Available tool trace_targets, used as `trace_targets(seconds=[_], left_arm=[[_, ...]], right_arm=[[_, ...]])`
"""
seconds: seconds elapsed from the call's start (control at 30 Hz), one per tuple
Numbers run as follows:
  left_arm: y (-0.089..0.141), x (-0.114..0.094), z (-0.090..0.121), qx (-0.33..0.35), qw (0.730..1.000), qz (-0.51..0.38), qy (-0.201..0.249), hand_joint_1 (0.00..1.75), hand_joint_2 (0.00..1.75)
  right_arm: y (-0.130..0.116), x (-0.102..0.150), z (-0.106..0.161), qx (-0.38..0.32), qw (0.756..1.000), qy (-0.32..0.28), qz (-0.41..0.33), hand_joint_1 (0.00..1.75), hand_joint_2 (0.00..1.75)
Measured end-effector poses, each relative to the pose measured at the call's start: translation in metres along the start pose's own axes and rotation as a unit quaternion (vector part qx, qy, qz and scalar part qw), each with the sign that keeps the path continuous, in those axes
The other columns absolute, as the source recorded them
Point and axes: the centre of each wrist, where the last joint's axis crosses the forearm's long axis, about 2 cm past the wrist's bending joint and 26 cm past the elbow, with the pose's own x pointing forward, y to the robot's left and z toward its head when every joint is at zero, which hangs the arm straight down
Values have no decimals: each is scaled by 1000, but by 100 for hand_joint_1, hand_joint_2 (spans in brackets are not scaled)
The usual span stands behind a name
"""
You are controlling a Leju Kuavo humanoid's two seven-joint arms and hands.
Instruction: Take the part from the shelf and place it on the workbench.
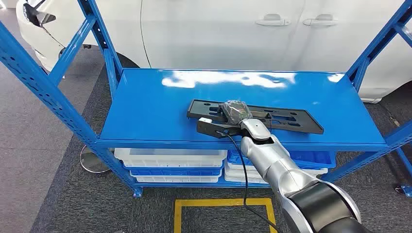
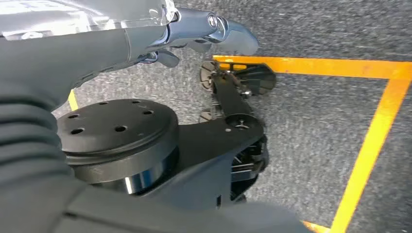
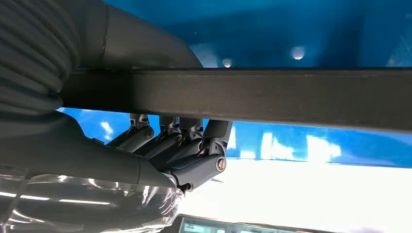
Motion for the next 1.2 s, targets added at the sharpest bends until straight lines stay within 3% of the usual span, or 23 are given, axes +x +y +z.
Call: trace_targets(seconds=[0.53,1.2], left_arm=[[0,2,-1,5,1000,9,2,0,175],[-2,7,-2,11,1000,0,2,0,175]], right_arm=[[-6,1,-2,-24,999,-19,-9,175,175],[-57,29,-11,-142,975,-129,-114,175,175]])
